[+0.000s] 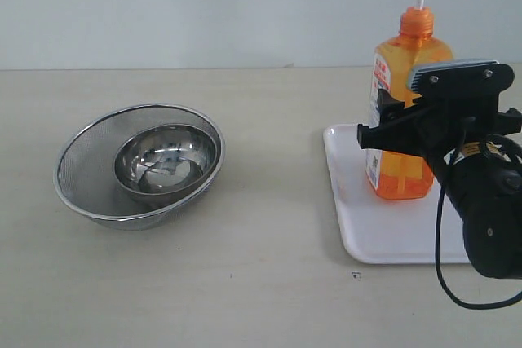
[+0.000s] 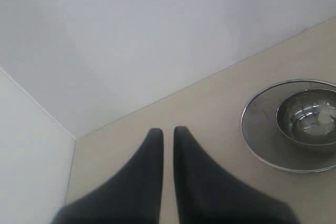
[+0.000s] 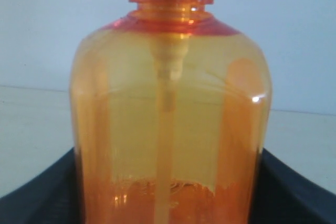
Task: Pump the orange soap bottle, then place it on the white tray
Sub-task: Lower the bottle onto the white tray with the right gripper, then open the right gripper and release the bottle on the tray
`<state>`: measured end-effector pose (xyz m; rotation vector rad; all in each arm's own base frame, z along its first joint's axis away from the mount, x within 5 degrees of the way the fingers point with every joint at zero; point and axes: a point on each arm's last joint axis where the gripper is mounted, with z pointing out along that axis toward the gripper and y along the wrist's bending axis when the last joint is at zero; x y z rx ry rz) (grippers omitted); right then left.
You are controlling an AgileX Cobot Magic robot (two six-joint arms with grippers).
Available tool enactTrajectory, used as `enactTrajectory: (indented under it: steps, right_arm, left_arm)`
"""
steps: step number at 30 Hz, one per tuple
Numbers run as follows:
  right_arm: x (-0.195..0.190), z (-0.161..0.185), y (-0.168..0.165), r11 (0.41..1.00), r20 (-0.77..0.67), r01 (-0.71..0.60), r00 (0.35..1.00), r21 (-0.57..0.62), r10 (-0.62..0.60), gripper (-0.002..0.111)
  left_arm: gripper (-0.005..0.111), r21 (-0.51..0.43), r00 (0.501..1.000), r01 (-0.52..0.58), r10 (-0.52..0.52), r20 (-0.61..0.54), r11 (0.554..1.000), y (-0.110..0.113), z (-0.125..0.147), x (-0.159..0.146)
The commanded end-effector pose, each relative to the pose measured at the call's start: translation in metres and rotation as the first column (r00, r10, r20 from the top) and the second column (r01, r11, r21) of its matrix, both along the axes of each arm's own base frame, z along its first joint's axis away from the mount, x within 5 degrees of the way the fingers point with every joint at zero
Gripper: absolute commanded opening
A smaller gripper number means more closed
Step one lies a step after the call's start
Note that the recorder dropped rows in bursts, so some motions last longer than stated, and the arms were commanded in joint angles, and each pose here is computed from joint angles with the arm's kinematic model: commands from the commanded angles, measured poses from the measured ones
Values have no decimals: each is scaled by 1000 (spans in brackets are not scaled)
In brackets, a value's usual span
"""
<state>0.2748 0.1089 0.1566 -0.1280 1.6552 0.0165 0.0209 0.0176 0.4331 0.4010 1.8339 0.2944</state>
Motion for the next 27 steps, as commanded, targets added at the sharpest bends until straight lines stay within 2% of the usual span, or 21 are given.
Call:
enactTrajectory:
  steps: [1, 27]
  right_arm:
    - [2, 11, -2, 1000, 93, 16, 996, 6, -17, 0]
    - [2, 11, -2, 999, 90, 24, 996, 23, -26, 0]
  left_arm:
    - [5, -12, 1000, -2, 2, 11, 1000, 0, -1, 0]
    - [5, -12, 1000, -2, 2, 11, 1000, 0, -1, 0]
